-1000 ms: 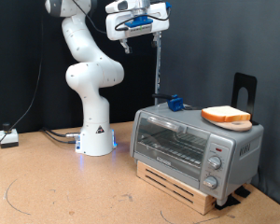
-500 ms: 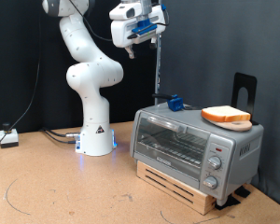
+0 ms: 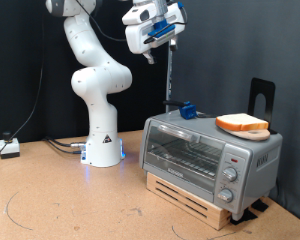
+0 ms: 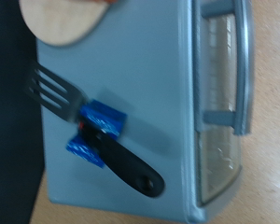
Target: Make a piece of toast with the oven
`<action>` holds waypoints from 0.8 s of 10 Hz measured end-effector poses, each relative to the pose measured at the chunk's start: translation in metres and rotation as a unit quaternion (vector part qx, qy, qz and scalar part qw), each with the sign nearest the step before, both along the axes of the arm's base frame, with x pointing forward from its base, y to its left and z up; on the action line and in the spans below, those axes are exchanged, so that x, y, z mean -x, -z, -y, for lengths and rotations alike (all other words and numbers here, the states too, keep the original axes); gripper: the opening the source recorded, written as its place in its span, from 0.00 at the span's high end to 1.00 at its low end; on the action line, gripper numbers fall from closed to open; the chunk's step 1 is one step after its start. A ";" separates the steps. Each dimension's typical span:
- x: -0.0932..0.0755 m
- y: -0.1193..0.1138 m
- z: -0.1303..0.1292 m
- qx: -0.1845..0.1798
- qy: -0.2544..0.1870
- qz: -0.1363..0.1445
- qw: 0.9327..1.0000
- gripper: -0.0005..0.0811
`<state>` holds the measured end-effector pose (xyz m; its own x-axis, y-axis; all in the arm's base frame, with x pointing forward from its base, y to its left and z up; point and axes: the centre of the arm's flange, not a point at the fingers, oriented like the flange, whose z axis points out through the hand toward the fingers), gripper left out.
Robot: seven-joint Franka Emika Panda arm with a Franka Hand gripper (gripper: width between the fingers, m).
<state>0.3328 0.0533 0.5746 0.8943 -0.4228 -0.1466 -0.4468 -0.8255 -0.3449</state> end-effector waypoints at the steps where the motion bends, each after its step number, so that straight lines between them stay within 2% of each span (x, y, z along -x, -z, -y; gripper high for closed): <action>1: -0.002 -0.001 0.001 -0.010 0.009 0.004 1.000 0.01; 3: -0.003 0.000 0.003 -0.013 0.017 0.002 1.000 0.01; 5: -0.004 0.009 0.008 -0.010 0.023 -0.018 1.000 0.01; 8: -0.013 0.021 0.018 -0.004 0.022 0.003 1.000 0.01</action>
<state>0.3457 0.0353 0.5531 0.8756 -0.4607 -0.1450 -0.4807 -0.8025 -0.3535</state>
